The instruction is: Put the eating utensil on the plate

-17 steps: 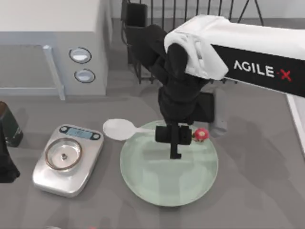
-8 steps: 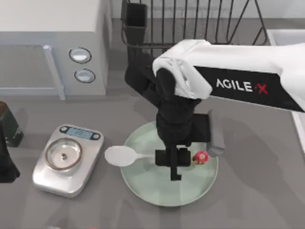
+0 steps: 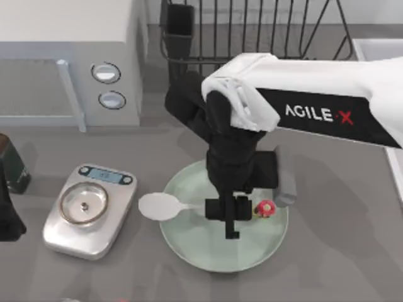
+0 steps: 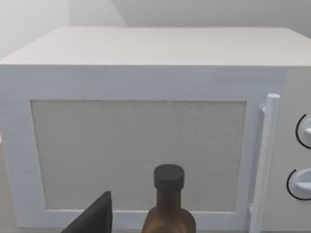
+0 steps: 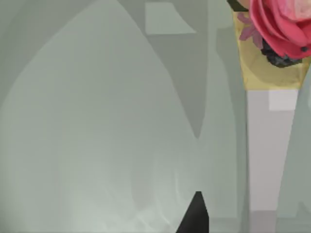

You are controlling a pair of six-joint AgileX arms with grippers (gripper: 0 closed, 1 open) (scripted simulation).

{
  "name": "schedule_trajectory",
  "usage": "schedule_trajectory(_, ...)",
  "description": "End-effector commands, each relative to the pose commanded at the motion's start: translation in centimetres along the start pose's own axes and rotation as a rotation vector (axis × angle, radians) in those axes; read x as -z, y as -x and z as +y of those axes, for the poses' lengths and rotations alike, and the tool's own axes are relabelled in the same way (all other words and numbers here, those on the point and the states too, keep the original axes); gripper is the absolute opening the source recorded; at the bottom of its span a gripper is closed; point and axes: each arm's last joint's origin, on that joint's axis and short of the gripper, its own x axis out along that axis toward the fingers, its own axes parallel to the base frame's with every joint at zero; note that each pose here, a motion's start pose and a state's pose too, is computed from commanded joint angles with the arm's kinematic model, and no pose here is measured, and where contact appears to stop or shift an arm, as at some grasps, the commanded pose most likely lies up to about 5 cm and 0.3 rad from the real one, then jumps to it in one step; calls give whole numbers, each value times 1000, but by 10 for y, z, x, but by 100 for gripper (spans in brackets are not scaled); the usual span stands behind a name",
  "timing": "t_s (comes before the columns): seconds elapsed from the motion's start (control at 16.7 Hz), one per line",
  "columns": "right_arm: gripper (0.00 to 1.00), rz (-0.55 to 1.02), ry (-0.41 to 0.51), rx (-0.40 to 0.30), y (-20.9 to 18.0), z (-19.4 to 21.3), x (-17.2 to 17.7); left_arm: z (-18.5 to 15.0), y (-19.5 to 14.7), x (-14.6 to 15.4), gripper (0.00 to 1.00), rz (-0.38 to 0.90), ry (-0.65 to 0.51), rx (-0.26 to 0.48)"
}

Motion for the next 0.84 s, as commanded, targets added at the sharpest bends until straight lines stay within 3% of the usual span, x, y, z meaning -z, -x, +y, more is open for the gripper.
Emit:
schedule_trajectory(0.48,98,0,0,0,0,0,0,0,0,0,100,0,0,0)
schedule_trajectory(0.84,100,0,0,0,0,0,0,0,0,0,100,0,0,0)
